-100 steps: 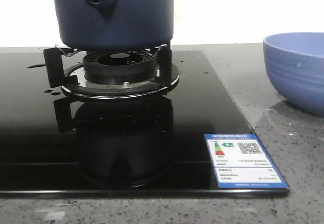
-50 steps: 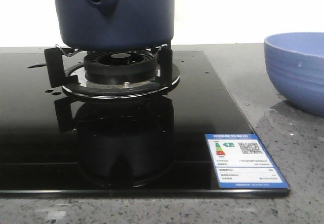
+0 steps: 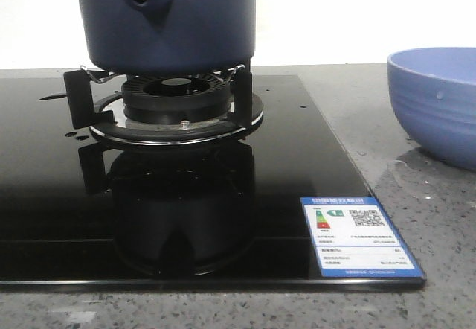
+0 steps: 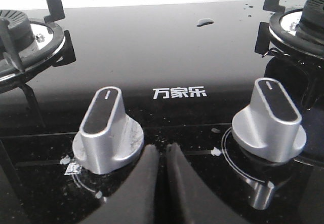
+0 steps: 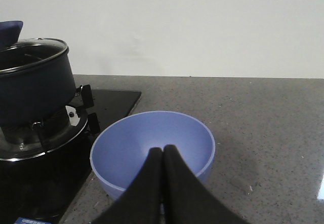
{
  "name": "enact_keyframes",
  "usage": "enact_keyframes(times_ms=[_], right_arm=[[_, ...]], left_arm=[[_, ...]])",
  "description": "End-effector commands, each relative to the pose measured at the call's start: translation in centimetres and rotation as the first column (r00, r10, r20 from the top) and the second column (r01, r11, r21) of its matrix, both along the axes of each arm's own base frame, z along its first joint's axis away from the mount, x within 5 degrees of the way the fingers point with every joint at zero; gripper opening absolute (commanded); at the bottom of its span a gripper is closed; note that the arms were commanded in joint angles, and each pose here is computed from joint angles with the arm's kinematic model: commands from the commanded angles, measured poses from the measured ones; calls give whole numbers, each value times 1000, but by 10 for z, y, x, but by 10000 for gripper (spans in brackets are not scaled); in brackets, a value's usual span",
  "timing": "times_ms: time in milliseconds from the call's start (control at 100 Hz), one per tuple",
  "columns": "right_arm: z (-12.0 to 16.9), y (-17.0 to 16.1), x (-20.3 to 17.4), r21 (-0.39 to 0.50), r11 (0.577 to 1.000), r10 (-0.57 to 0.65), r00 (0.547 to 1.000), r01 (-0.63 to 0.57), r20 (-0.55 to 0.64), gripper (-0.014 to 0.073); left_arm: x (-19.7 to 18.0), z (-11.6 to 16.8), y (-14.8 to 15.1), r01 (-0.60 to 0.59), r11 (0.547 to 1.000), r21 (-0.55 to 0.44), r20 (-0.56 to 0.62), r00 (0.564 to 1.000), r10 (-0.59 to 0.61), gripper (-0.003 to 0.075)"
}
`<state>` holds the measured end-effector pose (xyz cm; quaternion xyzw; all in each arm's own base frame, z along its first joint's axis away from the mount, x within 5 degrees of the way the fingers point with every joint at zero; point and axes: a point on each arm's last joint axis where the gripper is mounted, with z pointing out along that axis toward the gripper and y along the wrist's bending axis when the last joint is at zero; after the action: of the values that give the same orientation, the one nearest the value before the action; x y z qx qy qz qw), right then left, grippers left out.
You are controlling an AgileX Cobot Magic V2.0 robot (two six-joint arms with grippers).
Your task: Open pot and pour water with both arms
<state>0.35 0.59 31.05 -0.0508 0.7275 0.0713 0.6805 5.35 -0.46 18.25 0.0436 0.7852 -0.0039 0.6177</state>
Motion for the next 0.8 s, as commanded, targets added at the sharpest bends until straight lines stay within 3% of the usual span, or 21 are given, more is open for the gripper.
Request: enact_keyframes(times_ms=[0, 790], right_arm=[[14, -1, 0, 3, 1000, -5, 996, 5, 88, -63], [11, -1, 2, -5, 1000, -10, 997, 10, 82, -63]], left_arm=[[0, -4, 1, -11, 1000, -13, 41, 999, 11, -20], [0, -4, 1, -11, 1000, -13, 41, 999, 11, -20]])
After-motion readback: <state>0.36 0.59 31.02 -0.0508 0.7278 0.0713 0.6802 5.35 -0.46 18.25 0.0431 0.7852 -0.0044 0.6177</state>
